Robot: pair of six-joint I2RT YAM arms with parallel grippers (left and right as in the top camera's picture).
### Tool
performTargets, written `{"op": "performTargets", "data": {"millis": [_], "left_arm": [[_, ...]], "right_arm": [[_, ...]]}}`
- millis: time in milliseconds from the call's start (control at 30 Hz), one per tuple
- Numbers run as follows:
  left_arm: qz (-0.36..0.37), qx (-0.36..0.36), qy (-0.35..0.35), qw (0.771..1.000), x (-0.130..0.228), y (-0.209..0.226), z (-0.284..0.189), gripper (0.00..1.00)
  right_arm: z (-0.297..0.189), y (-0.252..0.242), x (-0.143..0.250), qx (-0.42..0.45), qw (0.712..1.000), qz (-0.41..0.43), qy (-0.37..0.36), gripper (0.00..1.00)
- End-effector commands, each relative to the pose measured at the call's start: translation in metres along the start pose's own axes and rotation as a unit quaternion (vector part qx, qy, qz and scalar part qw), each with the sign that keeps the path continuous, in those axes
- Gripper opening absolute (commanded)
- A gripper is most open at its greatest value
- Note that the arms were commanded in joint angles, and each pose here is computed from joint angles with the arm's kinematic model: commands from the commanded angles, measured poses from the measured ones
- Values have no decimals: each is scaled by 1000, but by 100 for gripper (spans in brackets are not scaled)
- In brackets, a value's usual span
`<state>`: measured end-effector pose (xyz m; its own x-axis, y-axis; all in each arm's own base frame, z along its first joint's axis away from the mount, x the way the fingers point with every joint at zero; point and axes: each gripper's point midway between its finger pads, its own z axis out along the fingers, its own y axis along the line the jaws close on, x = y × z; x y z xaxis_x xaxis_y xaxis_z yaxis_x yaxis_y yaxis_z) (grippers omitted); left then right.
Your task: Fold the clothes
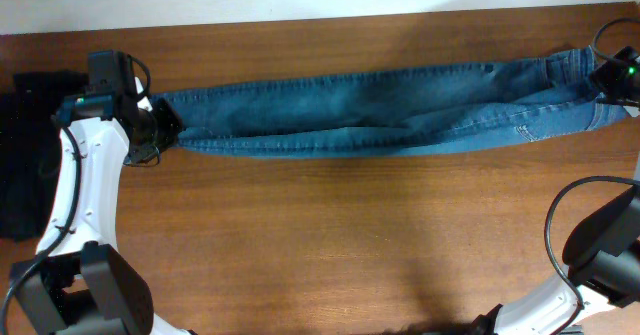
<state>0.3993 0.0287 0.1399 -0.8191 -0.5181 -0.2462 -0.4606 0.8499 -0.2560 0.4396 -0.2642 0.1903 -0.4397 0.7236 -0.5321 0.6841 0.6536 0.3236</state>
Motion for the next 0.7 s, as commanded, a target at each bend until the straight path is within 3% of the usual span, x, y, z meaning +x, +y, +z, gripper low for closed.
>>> {"op": "performTargets", "data": {"millis": [0, 367, 667], "left_arm": [[8, -17, -20, 1000, -13, 9, -5, 1], [10, -17, -21, 1000, -14, 9, -7, 1], [10, -17, -25, 1000, -16, 9, -7, 1]], "right_arm": [[-10, 9, -18, -4, 1000, -4, -29, 4], [-25, 51, -37, -27, 997, -53, -38, 4], [7, 53, -31, -18, 999, -40, -12, 4]]}}
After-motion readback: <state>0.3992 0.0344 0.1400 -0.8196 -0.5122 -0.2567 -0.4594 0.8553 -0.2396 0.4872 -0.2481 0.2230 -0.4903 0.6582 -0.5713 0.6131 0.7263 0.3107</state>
